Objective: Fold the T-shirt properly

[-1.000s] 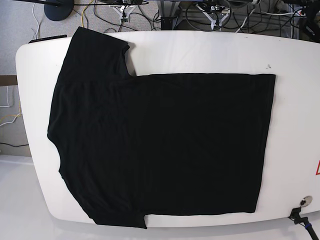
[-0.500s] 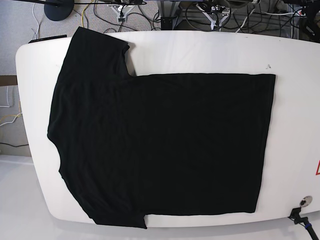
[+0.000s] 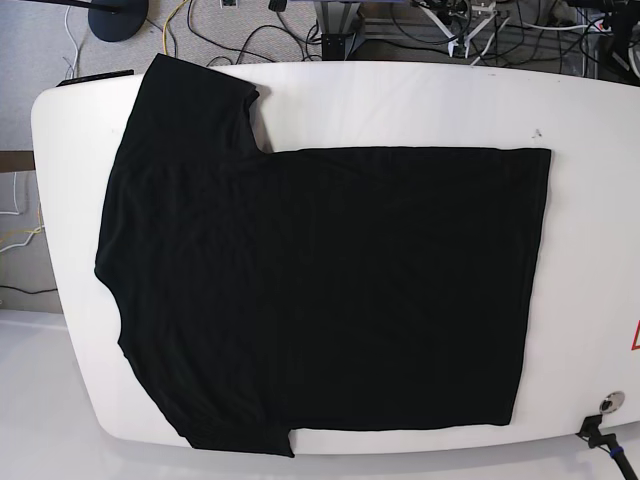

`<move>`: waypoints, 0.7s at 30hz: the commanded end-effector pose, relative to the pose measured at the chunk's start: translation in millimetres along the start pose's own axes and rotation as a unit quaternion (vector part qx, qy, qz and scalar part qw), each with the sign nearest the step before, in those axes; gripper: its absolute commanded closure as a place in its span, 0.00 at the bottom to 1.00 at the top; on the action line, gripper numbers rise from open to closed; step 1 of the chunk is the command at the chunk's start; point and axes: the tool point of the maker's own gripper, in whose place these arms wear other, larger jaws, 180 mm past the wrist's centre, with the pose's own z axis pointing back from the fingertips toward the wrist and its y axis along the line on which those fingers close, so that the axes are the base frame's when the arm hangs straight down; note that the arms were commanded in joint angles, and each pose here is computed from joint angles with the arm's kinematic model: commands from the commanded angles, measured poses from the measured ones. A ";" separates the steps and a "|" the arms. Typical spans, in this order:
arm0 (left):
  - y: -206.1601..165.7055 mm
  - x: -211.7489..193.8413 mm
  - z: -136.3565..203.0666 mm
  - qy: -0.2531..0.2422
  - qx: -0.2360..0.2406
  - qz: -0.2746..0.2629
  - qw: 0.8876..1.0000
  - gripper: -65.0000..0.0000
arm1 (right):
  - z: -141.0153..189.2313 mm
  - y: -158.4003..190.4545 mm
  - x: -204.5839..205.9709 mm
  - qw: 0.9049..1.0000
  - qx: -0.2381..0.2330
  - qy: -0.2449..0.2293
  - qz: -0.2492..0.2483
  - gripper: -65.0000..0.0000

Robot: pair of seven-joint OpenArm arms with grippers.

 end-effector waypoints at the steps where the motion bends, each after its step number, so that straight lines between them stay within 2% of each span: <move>1: 1.4 -4.3 1.3 -0.001 0.001 -0.002 1.000 1.00 | 1.1 -1.4 -6.3 1.000 -0.001 0.003 0.000 0.99; 4: 3.7 -8.1 4.1 -0.005 0.002 -0.007 1.000 1.00 | 2.3 -3.8 -11.6 1.000 -0.006 0.002 0.002 1.00; 9: 29.2 -15.9 15.8 -0.022 0.019 -0.021 0.999 0.99 | 7.9 -12.4 -30.0 1.000 -0.011 0.003 0.005 1.00; 14: 55.2 -17.0 34.8 -0.055 0.036 -0.045 0.997 0.99 | 23.5 -37.7 -33.3 0.999 -0.025 -0.030 0.019 1.00; 21: 76.1 -20.5 72.7 -0.094 0.042 -0.083 0.991 0.99 | 63.8 -71.9 -28.6 0.994 -0.044 -0.082 0.063 1.00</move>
